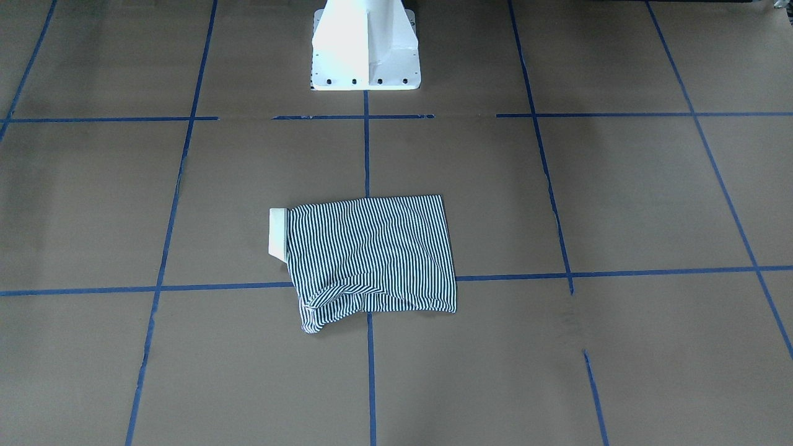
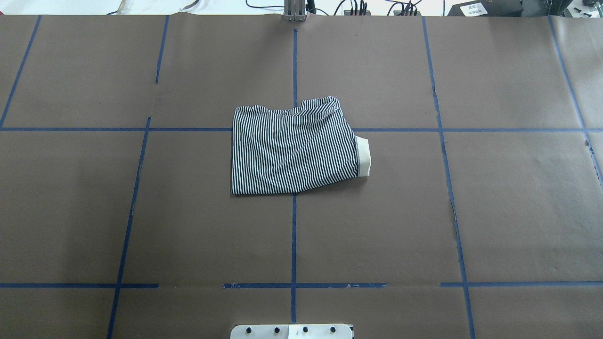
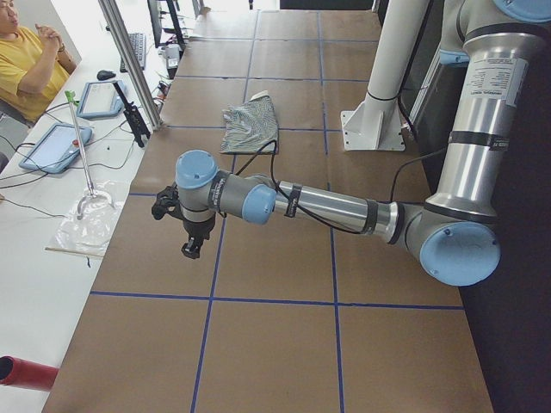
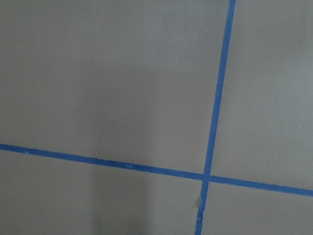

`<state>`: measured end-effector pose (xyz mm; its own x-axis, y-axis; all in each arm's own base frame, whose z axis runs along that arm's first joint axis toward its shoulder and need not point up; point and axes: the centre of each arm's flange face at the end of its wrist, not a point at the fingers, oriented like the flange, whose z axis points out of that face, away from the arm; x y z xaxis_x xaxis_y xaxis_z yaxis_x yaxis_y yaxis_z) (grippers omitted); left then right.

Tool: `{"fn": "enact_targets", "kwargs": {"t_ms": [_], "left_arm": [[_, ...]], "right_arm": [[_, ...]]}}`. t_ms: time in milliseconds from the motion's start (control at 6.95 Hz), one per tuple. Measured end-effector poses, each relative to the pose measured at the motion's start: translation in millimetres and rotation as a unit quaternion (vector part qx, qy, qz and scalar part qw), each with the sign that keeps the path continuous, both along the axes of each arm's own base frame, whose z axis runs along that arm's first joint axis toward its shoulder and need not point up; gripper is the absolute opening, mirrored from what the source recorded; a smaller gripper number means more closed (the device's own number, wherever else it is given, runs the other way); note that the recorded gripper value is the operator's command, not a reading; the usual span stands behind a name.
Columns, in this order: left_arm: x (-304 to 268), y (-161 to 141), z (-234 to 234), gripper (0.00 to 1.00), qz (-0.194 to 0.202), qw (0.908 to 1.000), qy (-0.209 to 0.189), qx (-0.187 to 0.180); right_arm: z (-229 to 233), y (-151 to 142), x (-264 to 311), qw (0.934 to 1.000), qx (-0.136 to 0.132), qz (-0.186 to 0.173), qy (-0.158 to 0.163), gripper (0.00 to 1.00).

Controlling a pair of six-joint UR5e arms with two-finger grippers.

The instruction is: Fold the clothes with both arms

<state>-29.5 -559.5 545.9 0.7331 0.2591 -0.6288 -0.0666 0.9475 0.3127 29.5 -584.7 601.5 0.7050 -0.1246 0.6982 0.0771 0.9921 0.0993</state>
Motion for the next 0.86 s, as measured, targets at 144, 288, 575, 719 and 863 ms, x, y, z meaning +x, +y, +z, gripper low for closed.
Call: {"fn": "enact_targets", "kwargs": {"t_ms": [144, 288, 575, 719, 863], "left_arm": [[7.0, 11.8, 0.4, 1.00, 0.002, 1.0000, -0.004, -0.005], [19.6, 28.2, 18.4, 1.00, 0.009, 0.9996, -0.003, -0.025], [38.6, 46.9, 45.7, 1.00, 0.027, 0.9994, 0.013, -0.018], [44.2, 49.3, 40.6, 1.00, 0.036, 0.9988, 0.030, 0.014], [46.7, 49.9, 32.2, 1.00, 0.041, 0.9973, 0.042, 0.044]], "right_arm": [[7.5, 5.1, -8.2, 0.9999, -0.002, -0.009, 0.014, 1.00], [12.5, 8.0, -21.3, 0.9995, -0.004, -0.021, 0.021, 1.00], [14.6, 11.2, -30.3, 0.9993, -0.007, -0.026, 0.027, 1.00], [17.7, 14.6, -30.1, 0.9993, -0.009, -0.025, 0.028, 1.00], [23.2, 20.4, -29.8, 0.9994, -0.004, -0.025, 0.026, 1.00]]}}
